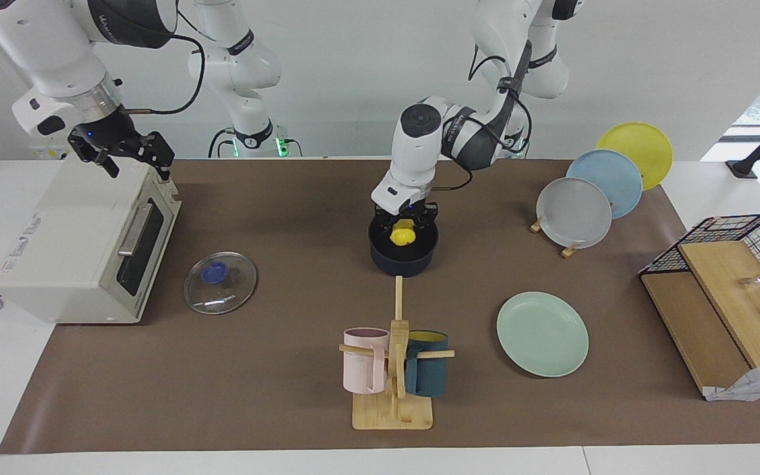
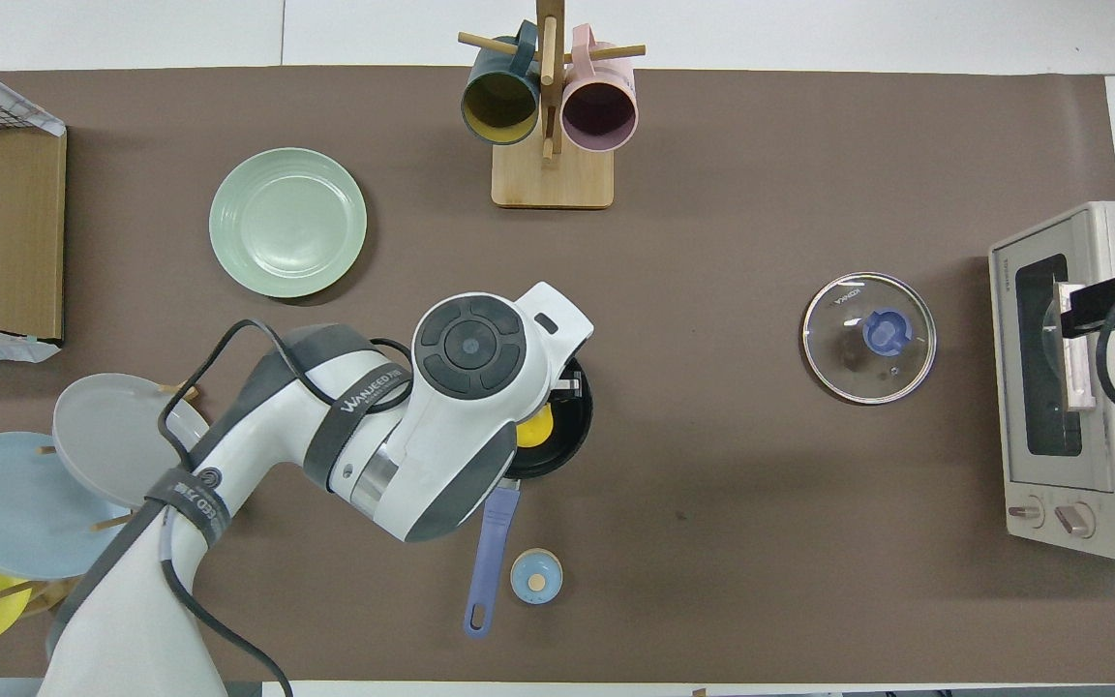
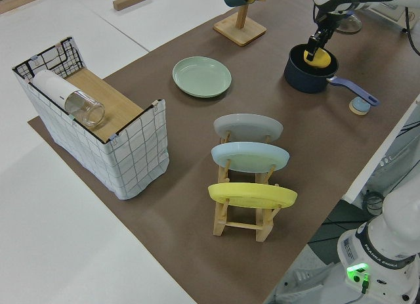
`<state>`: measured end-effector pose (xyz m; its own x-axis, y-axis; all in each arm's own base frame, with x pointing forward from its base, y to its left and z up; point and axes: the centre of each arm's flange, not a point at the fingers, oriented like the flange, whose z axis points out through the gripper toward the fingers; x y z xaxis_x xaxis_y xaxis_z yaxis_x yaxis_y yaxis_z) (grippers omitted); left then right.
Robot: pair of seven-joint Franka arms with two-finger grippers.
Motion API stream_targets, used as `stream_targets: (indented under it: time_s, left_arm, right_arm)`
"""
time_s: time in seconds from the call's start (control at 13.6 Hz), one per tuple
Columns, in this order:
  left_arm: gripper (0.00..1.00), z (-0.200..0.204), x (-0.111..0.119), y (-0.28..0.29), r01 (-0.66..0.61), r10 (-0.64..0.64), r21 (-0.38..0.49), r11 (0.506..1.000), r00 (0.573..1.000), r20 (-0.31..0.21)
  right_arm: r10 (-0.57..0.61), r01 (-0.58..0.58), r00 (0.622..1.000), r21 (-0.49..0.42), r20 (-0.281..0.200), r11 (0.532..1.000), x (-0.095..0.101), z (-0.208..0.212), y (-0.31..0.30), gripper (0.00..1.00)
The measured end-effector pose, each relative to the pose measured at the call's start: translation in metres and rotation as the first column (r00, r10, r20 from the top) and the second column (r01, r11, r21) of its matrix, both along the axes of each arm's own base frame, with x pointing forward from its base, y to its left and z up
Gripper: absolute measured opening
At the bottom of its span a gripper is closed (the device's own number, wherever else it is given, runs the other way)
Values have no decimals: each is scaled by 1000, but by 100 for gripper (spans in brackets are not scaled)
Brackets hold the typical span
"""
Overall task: Transfer potato from pot to plate
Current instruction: 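Carry the potato with the left gripper to the green plate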
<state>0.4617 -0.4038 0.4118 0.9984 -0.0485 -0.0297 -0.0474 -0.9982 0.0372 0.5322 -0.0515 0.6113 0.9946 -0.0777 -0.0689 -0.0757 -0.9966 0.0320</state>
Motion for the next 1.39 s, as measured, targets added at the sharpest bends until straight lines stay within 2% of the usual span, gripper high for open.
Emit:
stream_targets:
  time_s: [0.37,0.59,0.95,1.17,1.39]
  left_arm:
    - [63,95,68,66,-68,68,-23,997,997,28]
    - [63,112,119,131,-64,66,-37,997,997,48]
    - [63,69,193,244,34,-31,-36,999,996,84]
    - [63,11,225,272,67,-66,-5,998,991,119]
    - [63,-42,240,278,88,-89,16,996,990,111]
  right_arm:
    - [4,-4,1000,14,21,1000,3,1,2,100]
    - [14,-15,1000,14,22,1000,3,1,6,100]
    - [21,-21,1000,13,22,1000,3,1,10,100]
    - [21,-21,1000,13,22,1000,3,1,10,100]
    - [22,-23,1000,13,22,1000,4,1,10,100]
